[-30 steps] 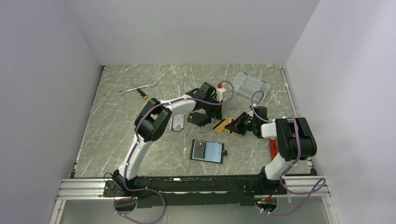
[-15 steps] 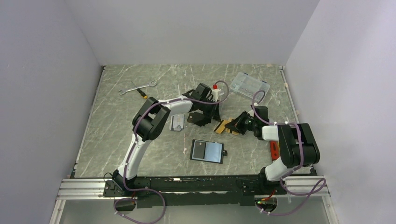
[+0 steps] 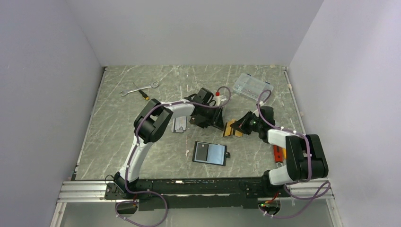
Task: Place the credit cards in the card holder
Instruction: Pick up the credit card from the center of the board.
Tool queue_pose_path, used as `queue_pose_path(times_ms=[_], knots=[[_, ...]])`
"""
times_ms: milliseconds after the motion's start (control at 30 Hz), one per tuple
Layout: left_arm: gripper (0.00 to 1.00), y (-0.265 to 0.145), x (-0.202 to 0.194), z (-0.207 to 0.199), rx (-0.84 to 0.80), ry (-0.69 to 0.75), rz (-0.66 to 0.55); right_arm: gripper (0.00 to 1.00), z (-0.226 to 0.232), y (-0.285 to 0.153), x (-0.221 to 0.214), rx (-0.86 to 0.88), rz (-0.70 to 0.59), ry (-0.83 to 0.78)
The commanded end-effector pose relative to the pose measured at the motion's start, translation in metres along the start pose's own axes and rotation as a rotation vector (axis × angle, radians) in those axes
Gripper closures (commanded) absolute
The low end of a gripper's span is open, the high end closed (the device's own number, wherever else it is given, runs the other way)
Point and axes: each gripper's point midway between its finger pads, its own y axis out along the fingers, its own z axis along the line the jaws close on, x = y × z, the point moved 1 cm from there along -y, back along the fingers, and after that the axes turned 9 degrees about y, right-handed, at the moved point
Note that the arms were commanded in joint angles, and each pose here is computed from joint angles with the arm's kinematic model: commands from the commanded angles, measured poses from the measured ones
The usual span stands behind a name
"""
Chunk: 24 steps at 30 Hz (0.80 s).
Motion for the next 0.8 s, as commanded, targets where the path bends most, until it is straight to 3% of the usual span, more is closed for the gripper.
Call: queue_pose_path(times_ms=[0, 333, 467, 533, 767], knots=[[0.70, -0.029, 0.026, -0.033, -0.064, 0.028, -0.056, 1.00, 0.007, -0.008, 0.009, -0.017, -0.045, -0.086], [0.41, -0.067, 0.043, -0.040, -0.068, 0.034, -0.123, 1.00, 0.024, -0.031, 0.013, -0.032, -0.070, -0.177], [0.19, -0.085, 0.044, -0.050, -0.136, 0.015, -0.170, 1.00, 0.047, -0.044, 0.008, 0.032, -0.052, -0.196], [0.01, -0.094, 0.043, -0.063, -0.234, -0.009, -0.205, 1.00, 0.061, -0.052, 0.003, 0.090, -0.036, -0.206], [0.01, -0.126, 0.039, -0.108, -0.378, 0.064, -0.322, 1.00, 0.116, -0.091, -0.020, 0.308, 0.026, -0.247]])
